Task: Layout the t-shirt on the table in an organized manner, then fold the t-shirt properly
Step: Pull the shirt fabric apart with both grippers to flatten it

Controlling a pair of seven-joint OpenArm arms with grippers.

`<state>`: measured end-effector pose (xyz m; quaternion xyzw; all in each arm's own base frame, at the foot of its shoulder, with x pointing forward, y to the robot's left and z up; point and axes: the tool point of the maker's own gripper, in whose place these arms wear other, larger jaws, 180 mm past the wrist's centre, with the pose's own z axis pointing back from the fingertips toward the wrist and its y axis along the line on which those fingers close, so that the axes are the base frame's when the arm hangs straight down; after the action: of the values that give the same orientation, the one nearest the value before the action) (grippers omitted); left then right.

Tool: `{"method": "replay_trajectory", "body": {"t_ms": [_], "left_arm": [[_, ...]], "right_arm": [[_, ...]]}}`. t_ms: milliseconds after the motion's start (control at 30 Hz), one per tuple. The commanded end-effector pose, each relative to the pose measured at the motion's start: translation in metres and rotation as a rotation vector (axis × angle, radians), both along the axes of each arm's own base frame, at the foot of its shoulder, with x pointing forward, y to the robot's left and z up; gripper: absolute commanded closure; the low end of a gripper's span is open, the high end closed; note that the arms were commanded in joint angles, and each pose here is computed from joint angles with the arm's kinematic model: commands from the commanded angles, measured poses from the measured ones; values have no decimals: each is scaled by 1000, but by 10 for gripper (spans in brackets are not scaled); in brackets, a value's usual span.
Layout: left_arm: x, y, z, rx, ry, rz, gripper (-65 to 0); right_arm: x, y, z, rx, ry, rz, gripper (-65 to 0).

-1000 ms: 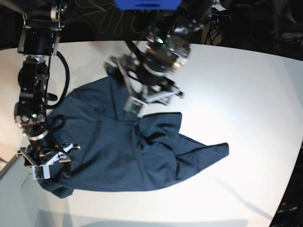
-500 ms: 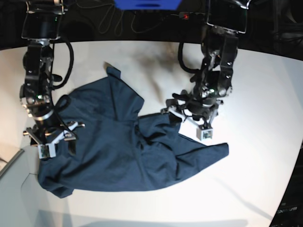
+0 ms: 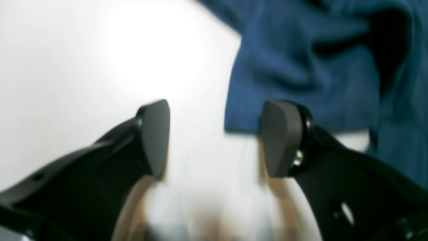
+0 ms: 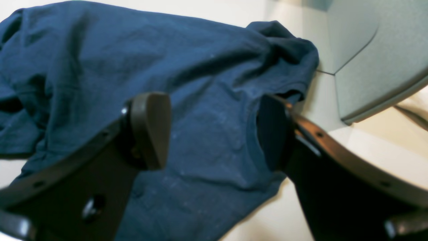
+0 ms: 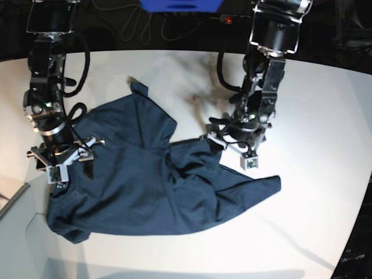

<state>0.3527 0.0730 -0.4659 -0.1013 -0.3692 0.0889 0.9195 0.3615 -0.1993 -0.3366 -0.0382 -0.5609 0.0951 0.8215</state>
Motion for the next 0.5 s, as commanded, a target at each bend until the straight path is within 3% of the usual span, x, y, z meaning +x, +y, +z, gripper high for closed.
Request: {"method": "replay_trajectory", "body": {"t_ms": [0, 67, 133, 300, 467], "left_arm": [[0, -9, -1, -25, 14, -4, -416], [0, -12, -6, -27, 29, -7, -409], [2, -13, -6, -28, 32, -8, -342], [3, -17, -4, -39, 32, -2, 0], [3, 28, 12, 16, -26, 40, 0]], "right_arm": [[6, -2, 17, -3, -60, 2, -418], [0, -3, 11, -3, -42, 1, -418], [-3, -2, 11, -5, -43, 3, -417], [-23, 7, 6, 0, -24, 17, -413], [-51, 34, -17, 70, 36, 20, -380]]}}
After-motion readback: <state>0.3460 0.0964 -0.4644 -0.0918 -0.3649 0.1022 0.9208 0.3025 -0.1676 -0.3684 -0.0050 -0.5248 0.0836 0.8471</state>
